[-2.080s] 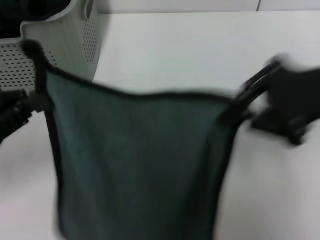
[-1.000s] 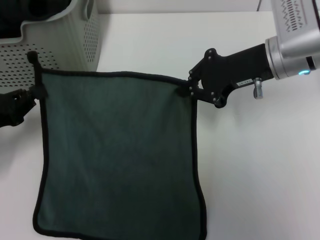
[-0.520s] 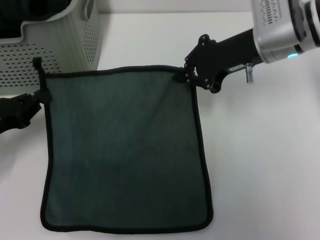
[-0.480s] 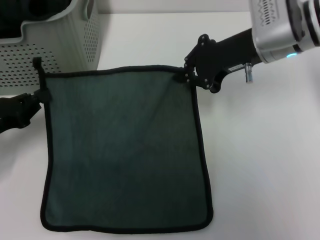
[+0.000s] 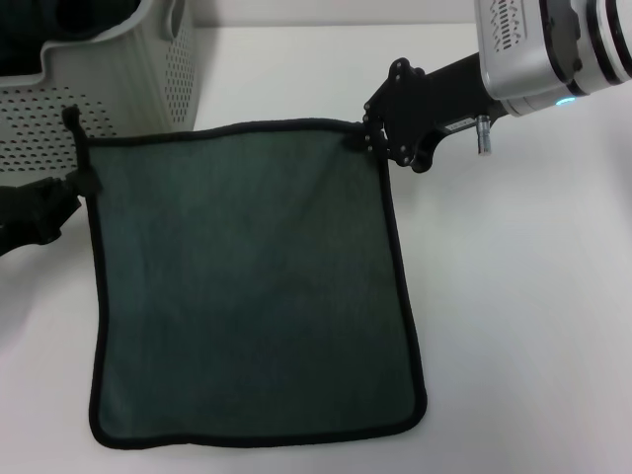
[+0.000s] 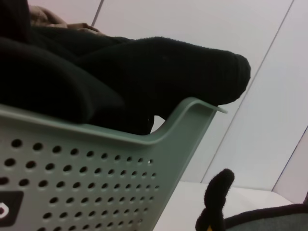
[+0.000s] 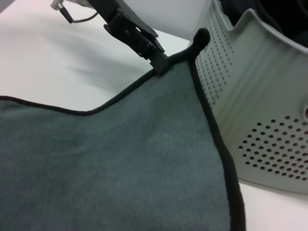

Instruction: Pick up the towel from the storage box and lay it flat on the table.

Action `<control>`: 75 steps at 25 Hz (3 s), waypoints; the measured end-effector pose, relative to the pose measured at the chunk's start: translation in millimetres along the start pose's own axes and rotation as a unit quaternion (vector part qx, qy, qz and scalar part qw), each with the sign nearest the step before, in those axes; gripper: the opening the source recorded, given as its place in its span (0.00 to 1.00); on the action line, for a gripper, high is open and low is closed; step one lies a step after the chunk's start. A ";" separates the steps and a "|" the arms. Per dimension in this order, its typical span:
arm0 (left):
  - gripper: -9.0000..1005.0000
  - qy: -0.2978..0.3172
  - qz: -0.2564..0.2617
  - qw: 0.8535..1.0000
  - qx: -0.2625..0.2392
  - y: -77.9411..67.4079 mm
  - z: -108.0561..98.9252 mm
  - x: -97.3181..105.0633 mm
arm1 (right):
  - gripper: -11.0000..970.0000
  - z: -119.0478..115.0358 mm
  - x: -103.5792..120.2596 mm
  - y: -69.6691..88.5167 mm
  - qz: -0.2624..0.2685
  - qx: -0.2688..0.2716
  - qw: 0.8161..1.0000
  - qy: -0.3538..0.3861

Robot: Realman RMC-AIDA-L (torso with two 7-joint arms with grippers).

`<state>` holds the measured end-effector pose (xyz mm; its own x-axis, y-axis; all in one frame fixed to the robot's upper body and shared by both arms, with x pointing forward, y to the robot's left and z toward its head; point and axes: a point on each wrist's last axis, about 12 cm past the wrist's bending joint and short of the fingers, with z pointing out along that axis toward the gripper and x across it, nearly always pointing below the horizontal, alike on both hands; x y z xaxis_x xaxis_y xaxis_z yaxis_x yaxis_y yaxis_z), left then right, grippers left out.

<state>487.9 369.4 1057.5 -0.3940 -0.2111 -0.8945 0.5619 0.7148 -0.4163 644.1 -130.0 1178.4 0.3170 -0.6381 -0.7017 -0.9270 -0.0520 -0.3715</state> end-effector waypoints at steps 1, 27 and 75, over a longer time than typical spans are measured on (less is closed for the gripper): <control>0.03 0.001 0.001 1.000 -0.001 0.4 1.1 -0.6 | 0.03 0.2 0.2 0.1 0.000 0.000 1.000 0.000; 0.32 -0.009 0.032 0.999 0.001 -4.4 -1.1 9.4 | 0.54 -4.6 16.2 12.9 0.065 0.078 0.994 -0.027; 0.69 0.079 0.166 0.914 0.363 -59.7 39.9 -39.3 | 0.91 -26.6 51.5 145.4 0.216 -0.090 0.919 -0.316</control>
<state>498.8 308.5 1111.0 -0.1827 0.0765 -0.9802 0.9810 0.0801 -0.1766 520.3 -190.8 1104.4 -0.0888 -0.0569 -0.9944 -0.9939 -0.0604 0.0922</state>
